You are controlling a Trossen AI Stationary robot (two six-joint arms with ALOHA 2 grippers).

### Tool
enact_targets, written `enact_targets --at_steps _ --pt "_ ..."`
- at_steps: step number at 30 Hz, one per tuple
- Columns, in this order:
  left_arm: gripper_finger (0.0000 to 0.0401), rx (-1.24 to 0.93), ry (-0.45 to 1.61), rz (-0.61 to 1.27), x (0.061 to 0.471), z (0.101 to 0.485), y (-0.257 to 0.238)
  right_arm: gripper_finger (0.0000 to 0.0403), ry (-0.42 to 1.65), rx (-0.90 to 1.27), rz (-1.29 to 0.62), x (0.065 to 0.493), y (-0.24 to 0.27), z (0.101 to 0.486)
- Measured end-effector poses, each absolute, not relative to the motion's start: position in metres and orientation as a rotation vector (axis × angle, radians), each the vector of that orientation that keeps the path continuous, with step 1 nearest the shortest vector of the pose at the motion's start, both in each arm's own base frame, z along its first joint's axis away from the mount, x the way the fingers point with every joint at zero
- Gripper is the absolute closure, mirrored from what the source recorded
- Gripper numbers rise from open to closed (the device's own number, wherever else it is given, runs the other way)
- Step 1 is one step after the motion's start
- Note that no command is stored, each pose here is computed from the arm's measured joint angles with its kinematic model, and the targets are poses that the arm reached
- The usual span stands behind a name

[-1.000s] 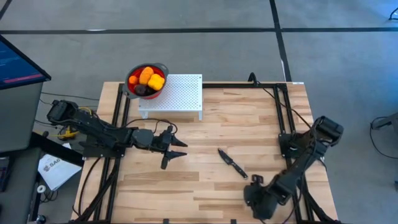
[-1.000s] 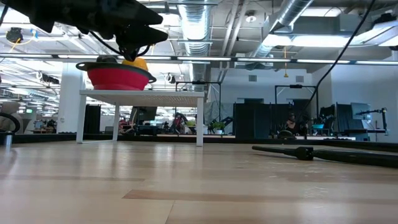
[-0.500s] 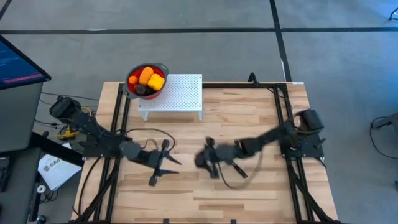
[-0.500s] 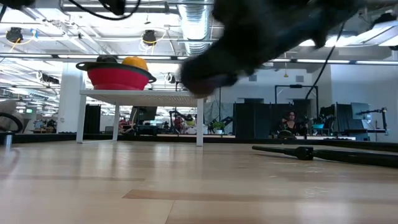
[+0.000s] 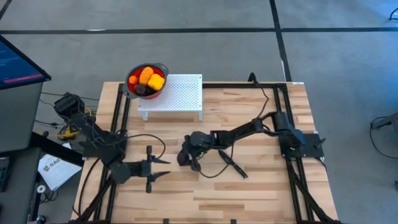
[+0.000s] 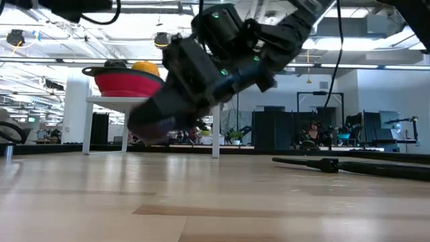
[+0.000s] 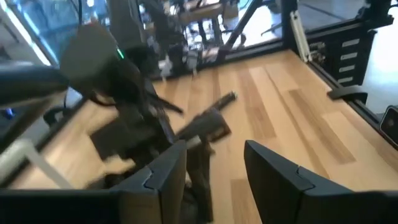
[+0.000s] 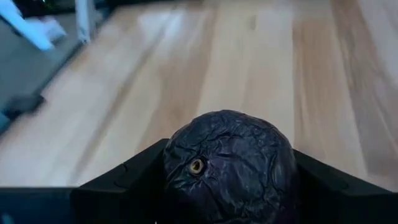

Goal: Pick & Place Fruit
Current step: Put the purple plum into the red strainer bowl on the shelf

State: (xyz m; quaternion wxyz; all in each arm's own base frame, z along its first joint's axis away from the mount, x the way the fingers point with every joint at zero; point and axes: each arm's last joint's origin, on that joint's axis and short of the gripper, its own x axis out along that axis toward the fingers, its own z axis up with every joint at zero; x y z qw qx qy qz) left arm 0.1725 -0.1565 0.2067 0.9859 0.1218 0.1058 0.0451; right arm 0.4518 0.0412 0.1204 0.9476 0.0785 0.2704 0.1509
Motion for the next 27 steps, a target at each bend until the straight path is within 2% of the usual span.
enact_targets --at_steps 15,21,27 --pt "0.0241 0.055 0.336 0.156 0.161 0.169 -0.14 0.015 0.609 0.232 0.36 0.458 0.031 0.106" --pt "0.0226 0.065 0.351 0.153 0.158 0.162 -0.137 0.0121 0.624 0.234 0.354 0.46 0.03 0.107" --pt "0.0184 0.077 0.359 0.132 0.158 0.162 -0.137 0.009 0.625 0.233 0.354 0.46 0.03 0.107"
